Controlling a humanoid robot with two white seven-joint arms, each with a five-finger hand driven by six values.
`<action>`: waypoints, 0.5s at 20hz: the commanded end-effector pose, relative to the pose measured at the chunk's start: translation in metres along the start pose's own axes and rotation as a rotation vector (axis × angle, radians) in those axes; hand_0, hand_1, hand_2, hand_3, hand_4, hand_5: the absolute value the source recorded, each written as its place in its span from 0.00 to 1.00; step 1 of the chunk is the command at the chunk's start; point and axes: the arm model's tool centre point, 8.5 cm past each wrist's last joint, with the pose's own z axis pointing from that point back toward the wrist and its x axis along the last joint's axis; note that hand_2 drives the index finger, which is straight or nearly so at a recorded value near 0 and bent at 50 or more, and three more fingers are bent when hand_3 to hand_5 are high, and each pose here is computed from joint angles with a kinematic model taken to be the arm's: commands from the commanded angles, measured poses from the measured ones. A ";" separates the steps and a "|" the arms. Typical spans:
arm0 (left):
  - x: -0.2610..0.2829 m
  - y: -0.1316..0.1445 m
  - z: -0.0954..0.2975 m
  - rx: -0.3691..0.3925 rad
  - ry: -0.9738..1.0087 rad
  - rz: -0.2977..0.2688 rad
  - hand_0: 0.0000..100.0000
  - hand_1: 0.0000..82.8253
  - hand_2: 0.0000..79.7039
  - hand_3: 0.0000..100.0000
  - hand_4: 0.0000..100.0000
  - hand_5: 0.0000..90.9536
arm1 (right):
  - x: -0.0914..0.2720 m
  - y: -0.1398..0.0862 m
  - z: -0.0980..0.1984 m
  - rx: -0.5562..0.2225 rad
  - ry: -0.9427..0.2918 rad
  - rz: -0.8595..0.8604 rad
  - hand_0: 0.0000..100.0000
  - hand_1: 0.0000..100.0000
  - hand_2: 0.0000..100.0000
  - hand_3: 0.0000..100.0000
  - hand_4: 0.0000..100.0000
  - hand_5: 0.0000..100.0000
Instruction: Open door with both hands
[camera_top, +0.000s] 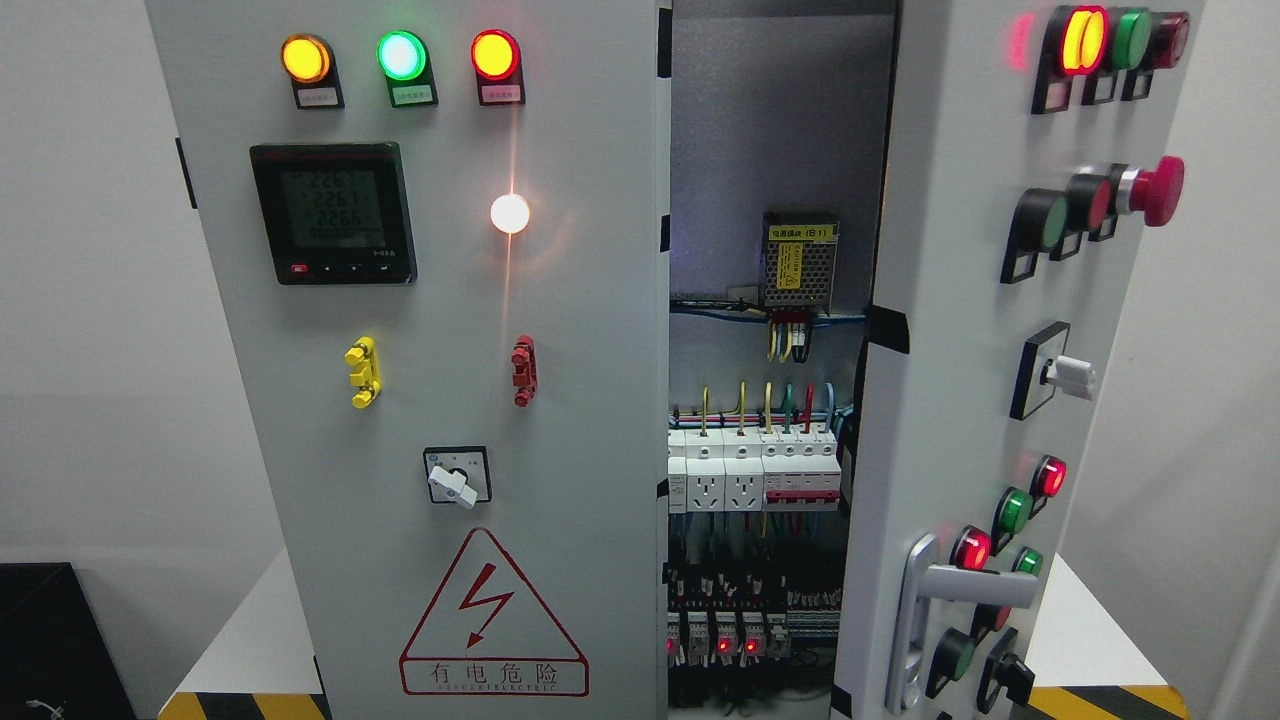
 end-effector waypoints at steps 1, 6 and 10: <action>0.118 0.015 0.049 -0.127 -0.405 -0.175 0.00 0.00 0.00 0.00 0.00 0.00 | 0.000 0.000 0.000 -0.003 -0.002 -0.024 0.19 0.00 0.00 0.00 0.00 0.00; 0.162 0.015 0.077 -0.168 -0.556 -0.210 0.00 0.00 0.00 0.00 0.00 0.00 | 0.000 0.000 0.000 -0.003 -0.002 -0.024 0.19 0.00 0.00 0.00 0.00 0.00; 0.187 0.013 0.087 -0.185 -0.628 -0.223 0.00 0.00 0.00 0.00 0.00 0.00 | 0.000 0.000 0.000 -0.003 -0.002 -0.024 0.19 0.00 0.00 0.00 0.00 0.00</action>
